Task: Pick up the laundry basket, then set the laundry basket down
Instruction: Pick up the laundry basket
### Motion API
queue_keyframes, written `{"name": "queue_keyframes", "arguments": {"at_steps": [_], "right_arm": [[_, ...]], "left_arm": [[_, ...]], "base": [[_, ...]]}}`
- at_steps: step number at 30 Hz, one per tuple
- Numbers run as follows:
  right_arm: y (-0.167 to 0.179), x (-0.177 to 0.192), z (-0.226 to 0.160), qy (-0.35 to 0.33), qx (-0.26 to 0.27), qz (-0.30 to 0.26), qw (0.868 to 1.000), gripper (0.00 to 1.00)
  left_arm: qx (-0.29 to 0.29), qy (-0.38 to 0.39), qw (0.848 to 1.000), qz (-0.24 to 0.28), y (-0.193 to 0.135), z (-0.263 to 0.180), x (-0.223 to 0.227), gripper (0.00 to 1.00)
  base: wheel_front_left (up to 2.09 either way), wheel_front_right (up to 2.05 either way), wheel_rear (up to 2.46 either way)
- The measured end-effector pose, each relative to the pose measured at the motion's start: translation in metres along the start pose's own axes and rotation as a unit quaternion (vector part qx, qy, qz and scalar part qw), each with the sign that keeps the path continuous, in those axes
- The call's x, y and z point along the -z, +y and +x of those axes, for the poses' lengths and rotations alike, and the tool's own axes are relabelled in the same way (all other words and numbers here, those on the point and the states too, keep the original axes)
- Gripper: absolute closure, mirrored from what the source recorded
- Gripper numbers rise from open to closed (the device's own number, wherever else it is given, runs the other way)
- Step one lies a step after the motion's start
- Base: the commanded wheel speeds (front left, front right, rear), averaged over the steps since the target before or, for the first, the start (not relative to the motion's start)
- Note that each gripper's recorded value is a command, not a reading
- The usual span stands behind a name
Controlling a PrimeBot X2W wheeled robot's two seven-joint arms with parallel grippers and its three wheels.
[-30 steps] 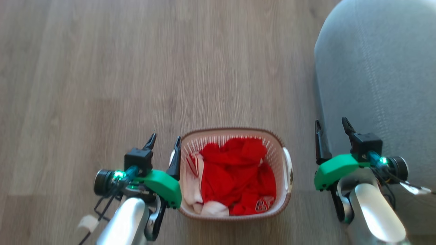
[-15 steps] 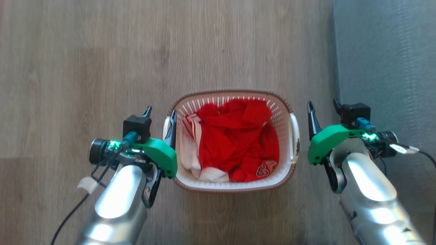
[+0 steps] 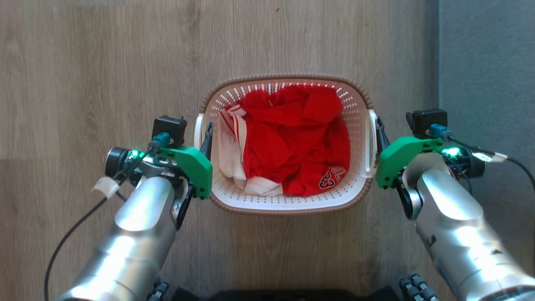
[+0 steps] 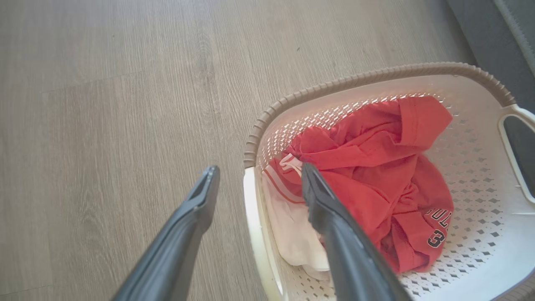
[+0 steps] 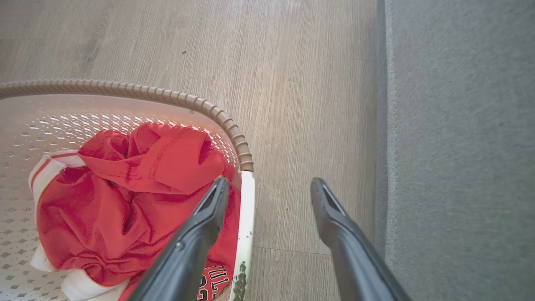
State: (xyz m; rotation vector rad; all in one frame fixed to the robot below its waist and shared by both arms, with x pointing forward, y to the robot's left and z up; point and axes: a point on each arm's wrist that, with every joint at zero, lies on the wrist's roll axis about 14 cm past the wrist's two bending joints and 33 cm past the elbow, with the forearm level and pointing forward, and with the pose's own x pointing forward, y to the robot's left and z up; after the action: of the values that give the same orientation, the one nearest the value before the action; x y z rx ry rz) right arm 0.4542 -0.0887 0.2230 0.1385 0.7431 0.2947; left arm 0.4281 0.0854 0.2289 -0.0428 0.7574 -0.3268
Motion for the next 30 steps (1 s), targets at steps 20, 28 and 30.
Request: {"name": "queue_keyframes", "arguments": {"at_steps": [20, 28, 30], "right_arm": [[0.005, 0.046, 0.026, 0.091, -0.017, 0.023, 0.995, 0.0], [0.004, 0.068, 0.025, 0.13, -0.016, 0.036, 0.991, 0.0], [0.004, 0.073, 0.026, 0.139, -0.016, 0.038, 0.989, 0.0]], "left_arm": [[0.028, 0.114, 0.993, -0.009, 0.001, 0.016, 0.063, 0.0], [0.04, 0.148, 0.988, -0.006, -0.002, 0.022, 0.075, 0.0], [0.039, 0.159, 0.987, -0.007, -0.001, 0.023, 0.079, 0.0]], "base": [[0.0, 0.0, 0.0], [0.0, 0.0, 0.0], [0.0, 0.0, 0.0]]}}
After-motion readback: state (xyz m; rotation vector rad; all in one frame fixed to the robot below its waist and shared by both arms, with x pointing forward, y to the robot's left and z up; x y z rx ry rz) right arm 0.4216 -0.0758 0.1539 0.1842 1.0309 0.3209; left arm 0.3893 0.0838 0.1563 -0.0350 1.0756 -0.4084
